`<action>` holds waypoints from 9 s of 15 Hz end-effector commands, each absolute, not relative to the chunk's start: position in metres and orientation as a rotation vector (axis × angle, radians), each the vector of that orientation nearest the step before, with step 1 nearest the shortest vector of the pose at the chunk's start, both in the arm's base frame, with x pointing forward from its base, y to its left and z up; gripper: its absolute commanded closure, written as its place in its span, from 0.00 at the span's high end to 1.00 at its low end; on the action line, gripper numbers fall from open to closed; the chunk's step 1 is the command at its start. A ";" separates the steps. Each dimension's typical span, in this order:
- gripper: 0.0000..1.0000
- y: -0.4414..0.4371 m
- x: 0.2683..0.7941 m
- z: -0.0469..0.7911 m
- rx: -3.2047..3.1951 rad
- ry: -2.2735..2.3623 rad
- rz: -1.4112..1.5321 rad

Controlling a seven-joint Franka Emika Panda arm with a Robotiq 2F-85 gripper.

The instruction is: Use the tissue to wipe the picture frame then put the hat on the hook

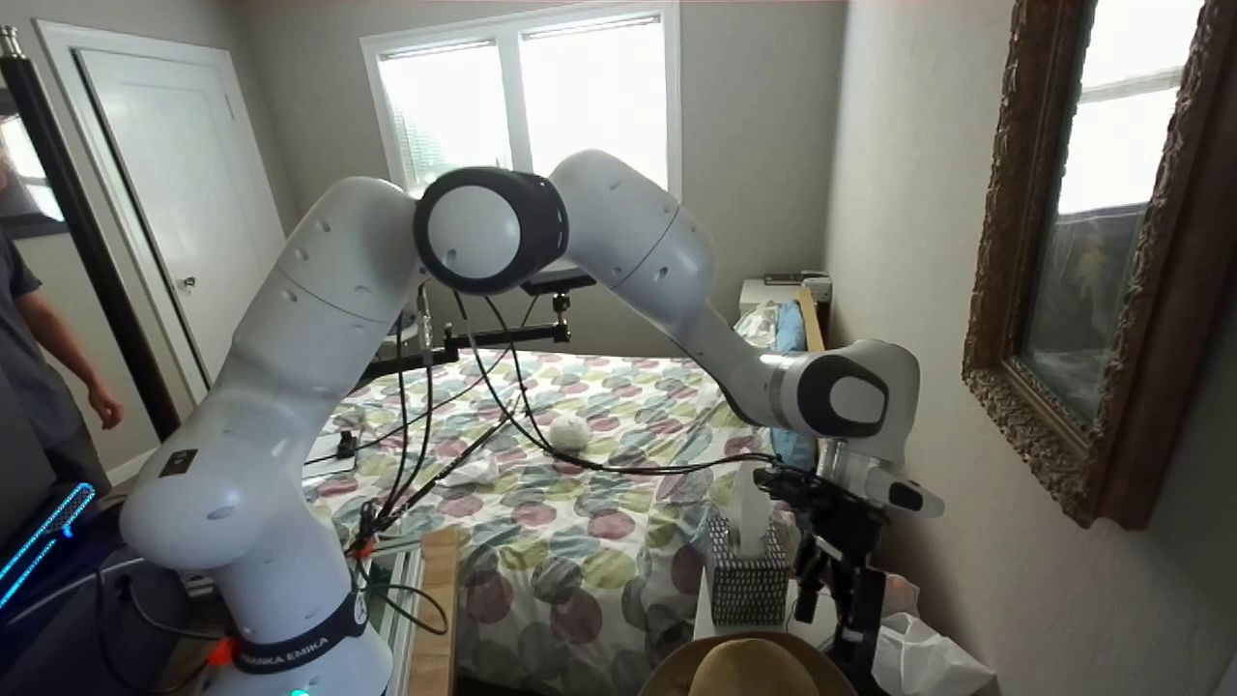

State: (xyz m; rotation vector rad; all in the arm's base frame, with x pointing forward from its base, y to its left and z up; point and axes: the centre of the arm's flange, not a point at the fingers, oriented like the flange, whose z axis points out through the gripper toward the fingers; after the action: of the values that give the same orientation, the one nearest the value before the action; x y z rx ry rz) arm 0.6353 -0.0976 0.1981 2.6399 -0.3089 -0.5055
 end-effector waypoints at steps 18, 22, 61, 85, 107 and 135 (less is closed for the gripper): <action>1.00 -0.073 0.602 0.144 2.647 -0.200 -0.711; 1.00 -0.059 0.604 0.153 2.707 -0.133 -0.689; 0.02 -0.061 0.574 0.132 2.665 0.043 -0.891; 0.02 -0.084 0.442 0.325 2.789 -0.592 0.468; 0.02 -0.017 0.430 0.441 2.578 -0.715 1.008; 0.02 -0.079 0.452 0.745 2.157 -0.503 1.542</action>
State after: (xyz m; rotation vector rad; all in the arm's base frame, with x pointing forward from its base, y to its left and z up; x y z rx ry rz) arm 0.4613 -0.0751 0.6992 2.1848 -0.6041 1.5158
